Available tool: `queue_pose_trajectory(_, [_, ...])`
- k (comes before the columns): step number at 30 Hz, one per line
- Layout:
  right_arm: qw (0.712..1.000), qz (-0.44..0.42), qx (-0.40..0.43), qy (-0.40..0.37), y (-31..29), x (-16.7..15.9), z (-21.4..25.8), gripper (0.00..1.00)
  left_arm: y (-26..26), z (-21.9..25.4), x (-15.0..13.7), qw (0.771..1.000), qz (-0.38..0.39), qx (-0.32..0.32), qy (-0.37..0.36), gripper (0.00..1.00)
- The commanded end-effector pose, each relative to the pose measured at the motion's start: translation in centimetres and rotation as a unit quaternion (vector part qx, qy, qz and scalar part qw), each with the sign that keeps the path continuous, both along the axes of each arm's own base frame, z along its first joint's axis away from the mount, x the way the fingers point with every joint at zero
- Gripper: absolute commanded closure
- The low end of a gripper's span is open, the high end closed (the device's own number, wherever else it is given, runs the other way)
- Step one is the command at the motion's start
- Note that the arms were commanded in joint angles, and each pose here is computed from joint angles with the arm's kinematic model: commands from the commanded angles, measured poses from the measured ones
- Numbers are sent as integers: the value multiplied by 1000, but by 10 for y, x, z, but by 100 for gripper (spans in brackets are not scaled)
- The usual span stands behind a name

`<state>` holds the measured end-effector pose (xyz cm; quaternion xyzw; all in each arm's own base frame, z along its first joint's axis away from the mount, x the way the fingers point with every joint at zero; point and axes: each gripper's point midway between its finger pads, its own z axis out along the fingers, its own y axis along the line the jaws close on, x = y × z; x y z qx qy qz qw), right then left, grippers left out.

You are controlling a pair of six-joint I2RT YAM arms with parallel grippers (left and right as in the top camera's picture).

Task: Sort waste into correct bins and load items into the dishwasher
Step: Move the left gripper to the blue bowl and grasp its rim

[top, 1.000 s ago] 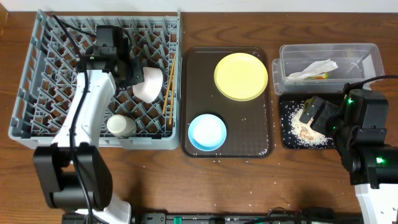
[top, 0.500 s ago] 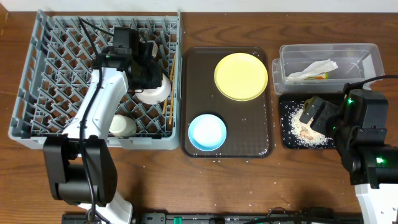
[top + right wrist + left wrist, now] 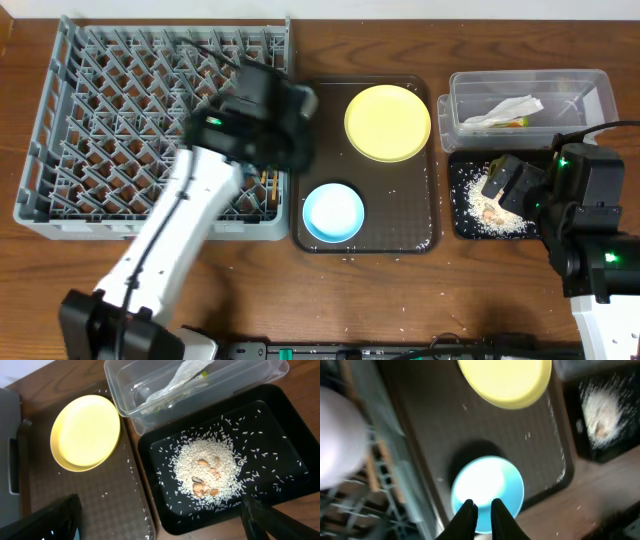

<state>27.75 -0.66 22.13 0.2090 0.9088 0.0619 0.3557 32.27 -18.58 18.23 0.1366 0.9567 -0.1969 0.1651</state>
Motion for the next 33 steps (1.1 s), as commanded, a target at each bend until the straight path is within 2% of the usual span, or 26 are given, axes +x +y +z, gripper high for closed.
queue_pose_trajectory(1, [1000, -7, -5, 1, -5, 0, 0, 1, -3, -53, -27, 994, 42, 95, 46, 92])
queue_pose_trajectory(6, [1000, -7, -5, 1, -5, 0, 0, 1, -17, -94, -36, 986, 78, 144, 37, 92])
queue_pose_trajectory(13, [1000, -7, -5, 1, -5, 0, 0, 1, -73, -155, -56, 987, 19, 152, 53, 92])
queue_pose_trajectory(15, [1000, -7, -5, 1, -5, 0, 0, 1, -89, -159, -65, 989, -2, 129, 67, 92])
queue_pose_trajectory(17, [1000, -7, -5, 1, -5, 0, 0, 1, -116, -154, -75, 993, -32, 73, 85, 92])
queue_pose_trajectory(21, [1000, -7, -5, 1, -5, 0, 0, 1, -166, -114, -83, 989, -97, -47, 98, 92])
queue_pose_trajectory(23, [1000, -7, -5, 1, -5, 0, 0, 1, -175, -95, -82, 986, -128, -70, 80, 92])
queue_pose_trajectory(26, [1000, -7, -5, 1, -5, 0, 0, 1, -178, -66, -80, 983, -153, -86, 46, 86])
queue_pose_trajectory(28, [1000, -7, -5, 1, -5, 0, 0, 1, -167, -56, -74, 987, -141, -71, 24, 85])
queue_pose_trajectory(30, [1000, -7, -5, 1, -5, 0, 0, 1, -141, -58, -62, 994, -104, -17, 4, 83])
queue_pose_trajectory(33, [1000, -7, -5, 1, -5, 0, 0, 1, -83, -76, -44, 993, -36, 107, -13, 67])
